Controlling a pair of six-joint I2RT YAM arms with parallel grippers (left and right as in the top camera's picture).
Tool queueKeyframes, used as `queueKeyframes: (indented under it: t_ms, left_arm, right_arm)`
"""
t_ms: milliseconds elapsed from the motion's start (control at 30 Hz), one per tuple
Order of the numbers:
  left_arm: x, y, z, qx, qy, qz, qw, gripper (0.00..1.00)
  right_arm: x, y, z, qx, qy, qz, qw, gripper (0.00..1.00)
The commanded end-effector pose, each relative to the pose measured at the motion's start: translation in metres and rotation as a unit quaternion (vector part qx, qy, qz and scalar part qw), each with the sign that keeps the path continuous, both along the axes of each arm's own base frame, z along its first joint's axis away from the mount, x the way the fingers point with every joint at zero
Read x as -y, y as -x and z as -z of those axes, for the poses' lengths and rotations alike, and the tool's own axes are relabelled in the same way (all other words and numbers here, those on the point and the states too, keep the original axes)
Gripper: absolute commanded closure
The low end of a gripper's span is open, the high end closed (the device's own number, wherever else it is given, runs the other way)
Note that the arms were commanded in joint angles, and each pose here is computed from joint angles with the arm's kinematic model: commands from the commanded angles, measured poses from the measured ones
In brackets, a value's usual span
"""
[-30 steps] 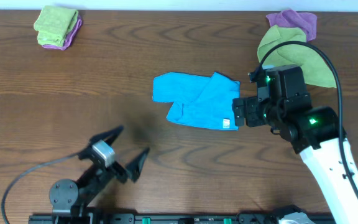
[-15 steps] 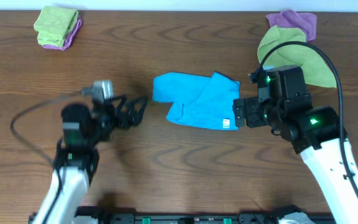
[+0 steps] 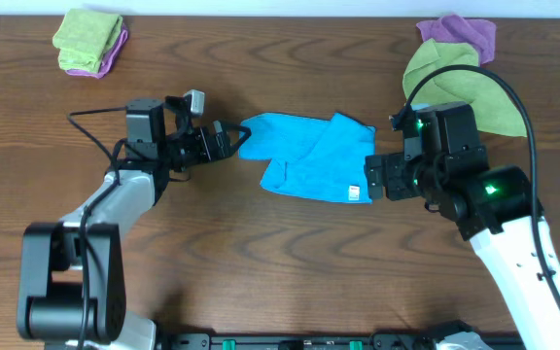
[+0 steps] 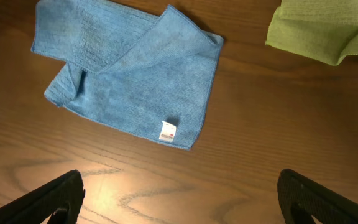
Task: Fold the cloth
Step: 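Reach the left gripper to the blue cloth's left edge, then grasp the blue cloth's left edge with the left gripper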
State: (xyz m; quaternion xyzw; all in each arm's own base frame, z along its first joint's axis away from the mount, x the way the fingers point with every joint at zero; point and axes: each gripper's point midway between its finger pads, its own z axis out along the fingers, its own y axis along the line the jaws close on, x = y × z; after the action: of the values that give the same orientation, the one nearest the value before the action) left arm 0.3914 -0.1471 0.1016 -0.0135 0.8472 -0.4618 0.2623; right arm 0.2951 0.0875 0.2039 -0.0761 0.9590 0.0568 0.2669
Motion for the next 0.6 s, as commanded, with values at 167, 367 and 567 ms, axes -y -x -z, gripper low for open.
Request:
queueKeyframes:
  t_ms: [167, 367, 567]
  left_arm:
    - [-0.004, -0.010, 0.038, -0.012, -0.022, 0.016, 1.000, 0.05]
    - [-0.007, -0.014, 0.056, -0.018, -0.039, 0.013, 0.999, 0.05]
    - [-0.007, -0.013, 0.072, -0.031, -0.040, 0.016, 0.999, 0.05]
  right_arm:
    - [0.003, -0.004, -0.009, 0.014, -0.005, 0.012, 1.000, 0.01]
    - [0.003, -0.004, -0.009, 0.013, -0.005, 0.013, 1.000, 0.01]
    - [0.003, -0.003, -0.009, 0.011, -0.009, 0.019, 1.000, 0.01]
